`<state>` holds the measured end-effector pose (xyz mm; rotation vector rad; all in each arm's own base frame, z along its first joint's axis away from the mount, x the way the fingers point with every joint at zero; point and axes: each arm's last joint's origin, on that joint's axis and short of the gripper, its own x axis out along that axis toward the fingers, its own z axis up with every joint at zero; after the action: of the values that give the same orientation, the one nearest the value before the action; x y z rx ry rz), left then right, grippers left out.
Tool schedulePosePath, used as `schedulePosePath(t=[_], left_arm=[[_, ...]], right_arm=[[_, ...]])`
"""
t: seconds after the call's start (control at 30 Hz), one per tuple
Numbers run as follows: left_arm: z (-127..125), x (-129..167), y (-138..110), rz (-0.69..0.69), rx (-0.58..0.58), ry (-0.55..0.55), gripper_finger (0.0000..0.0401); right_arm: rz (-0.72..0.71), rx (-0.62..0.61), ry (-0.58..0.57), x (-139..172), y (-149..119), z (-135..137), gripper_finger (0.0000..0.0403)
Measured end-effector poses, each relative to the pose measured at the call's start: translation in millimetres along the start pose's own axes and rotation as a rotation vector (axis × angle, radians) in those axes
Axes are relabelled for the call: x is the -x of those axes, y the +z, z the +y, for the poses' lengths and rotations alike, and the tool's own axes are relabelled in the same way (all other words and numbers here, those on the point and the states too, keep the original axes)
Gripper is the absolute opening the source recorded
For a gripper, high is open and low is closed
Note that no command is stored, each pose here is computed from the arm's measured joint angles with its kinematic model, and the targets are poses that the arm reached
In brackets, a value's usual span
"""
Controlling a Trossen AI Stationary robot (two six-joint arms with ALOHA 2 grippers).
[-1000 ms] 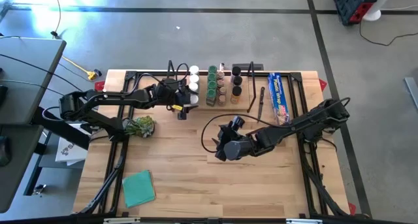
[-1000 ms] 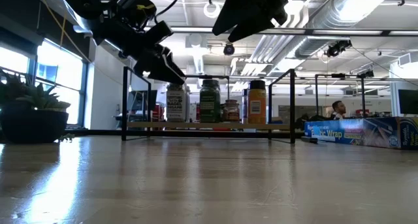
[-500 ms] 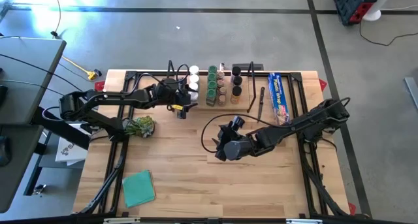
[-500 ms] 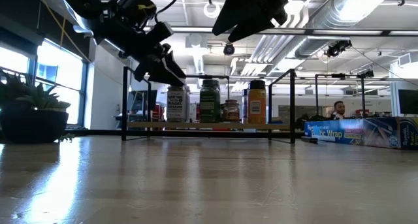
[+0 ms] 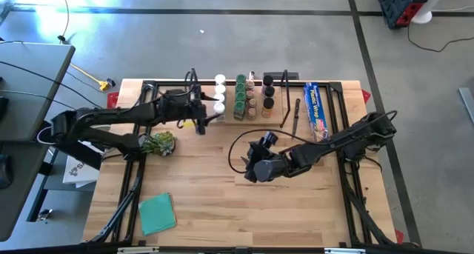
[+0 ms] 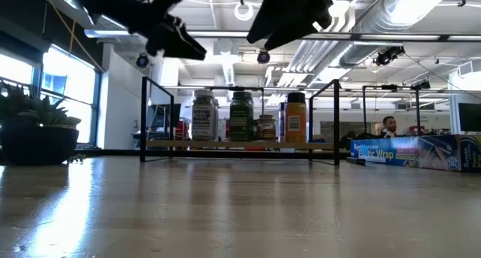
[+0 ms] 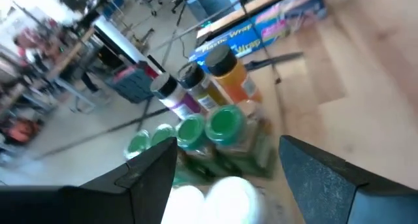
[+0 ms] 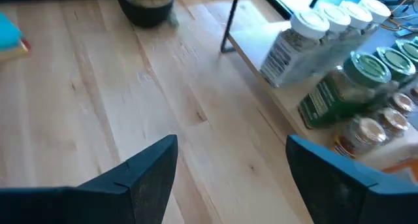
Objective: Shelf spices
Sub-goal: Return to Home Position
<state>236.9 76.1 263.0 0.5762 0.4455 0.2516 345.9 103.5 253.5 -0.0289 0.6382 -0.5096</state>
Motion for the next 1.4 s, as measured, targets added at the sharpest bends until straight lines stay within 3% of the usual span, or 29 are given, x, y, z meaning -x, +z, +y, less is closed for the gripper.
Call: schedulePosePath(t=[0.13, 0.33, 0.43, 0.57, 0.73, 0.87, 1.13, 1.4], left_arm=[[-9, 23, 10, 0.003, 0.179, -0.043, 0.0266], [-19, 57, 14, 0.026, 0.381, -0.132, 0.0262], [-19, 72, 12, 0.055, 0.417, -0.134, 0.0250], [-16, 95, 6, 0.085, 0.443, -0.099, 0.0234], [-17, 123, -7, 0.030, 0.526, -0.085, 0.0217], [-24, 140, -24, -0.035, 0.616, -0.074, 0.0209], [-36, 165, -56, -0.161, 0.756, -0.013, 0.0209], [-35, 186, -64, -0.300, 0.838, 0.045, 0.0208]], right_arm=[[0.041, 0.047, -0.038, 14, -4, -8, 0.0279], [0.151, 0.115, -0.034, 56, -4, -46, 0.0279], [0.211, 0.119, 0.054, 71, -14, -73, 0.0279], [0.238, 0.004, 0.264, 78, -47, -107, 0.0279], [0.073, -0.214, 0.454, 80, -92, -134, 0.0279], [-0.123, -0.321, 0.578, 80, -120, -144, 0.0279], [-0.373, -0.398, 0.708, 82, -157, -163, 0.0279], [-0.566, -0.446, 0.769, 92, -175, -182, 0.0279]])
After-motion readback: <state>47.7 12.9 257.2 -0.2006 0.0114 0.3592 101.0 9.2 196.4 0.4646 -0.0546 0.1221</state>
